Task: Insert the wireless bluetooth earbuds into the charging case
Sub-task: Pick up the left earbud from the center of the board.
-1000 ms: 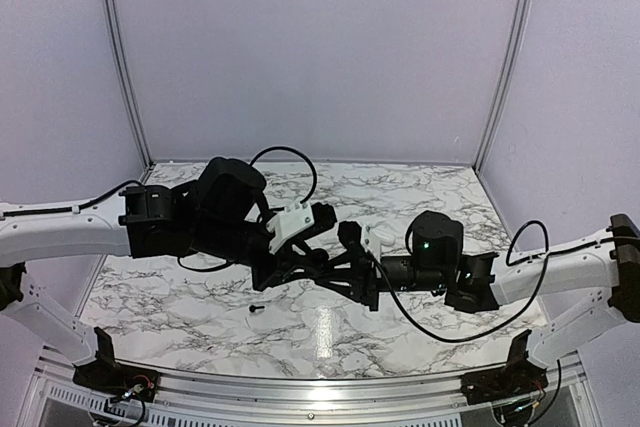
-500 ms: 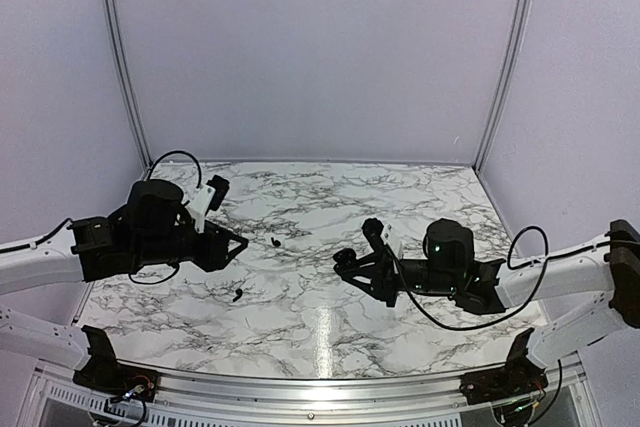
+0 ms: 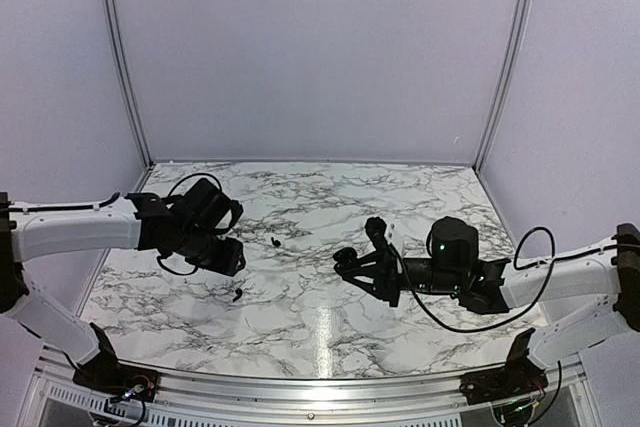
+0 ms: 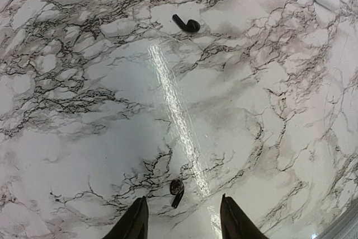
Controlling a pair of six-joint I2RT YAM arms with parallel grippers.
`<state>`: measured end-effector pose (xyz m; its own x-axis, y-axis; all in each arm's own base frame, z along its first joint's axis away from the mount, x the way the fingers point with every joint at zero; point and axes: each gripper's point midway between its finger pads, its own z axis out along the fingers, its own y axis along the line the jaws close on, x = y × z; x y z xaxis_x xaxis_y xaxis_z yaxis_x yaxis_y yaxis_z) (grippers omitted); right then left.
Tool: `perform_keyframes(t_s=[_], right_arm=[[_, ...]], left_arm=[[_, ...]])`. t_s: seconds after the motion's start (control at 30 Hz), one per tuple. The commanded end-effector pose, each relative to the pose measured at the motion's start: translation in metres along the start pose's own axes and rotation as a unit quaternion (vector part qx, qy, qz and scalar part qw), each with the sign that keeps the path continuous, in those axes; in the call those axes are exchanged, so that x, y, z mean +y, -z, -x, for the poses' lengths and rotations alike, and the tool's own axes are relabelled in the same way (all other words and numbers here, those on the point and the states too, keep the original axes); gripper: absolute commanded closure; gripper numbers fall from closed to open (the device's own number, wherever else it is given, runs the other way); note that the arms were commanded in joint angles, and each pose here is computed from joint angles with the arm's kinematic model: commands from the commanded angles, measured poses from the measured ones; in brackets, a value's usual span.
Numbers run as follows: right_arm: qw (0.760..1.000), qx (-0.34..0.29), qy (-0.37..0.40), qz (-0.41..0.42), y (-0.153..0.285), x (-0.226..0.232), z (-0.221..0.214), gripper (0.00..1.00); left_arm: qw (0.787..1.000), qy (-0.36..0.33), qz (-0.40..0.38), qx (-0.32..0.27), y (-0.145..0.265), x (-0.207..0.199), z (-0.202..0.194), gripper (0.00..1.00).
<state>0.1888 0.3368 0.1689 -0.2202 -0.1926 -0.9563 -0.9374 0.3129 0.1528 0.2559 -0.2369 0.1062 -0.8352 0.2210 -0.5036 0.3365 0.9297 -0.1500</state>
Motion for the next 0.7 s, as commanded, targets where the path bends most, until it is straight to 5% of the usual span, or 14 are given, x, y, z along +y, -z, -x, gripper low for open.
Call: perform_keyframes(t_s=[0.0,0.67], right_arm=[[1.0,-0.016,0.023,0.01,0.007,0.006,0.013,1.0],[1.0,-0.016,0.025,0.008,0.011,0.006,0.007,1.0]], left_arm=[[0.994,-0.048,0.015,0.094,-0.016,0.002,-0.023,0.54],[0.968,-0.118,0.041,0.216,-0.06,0.008,-0.052,0.6]])
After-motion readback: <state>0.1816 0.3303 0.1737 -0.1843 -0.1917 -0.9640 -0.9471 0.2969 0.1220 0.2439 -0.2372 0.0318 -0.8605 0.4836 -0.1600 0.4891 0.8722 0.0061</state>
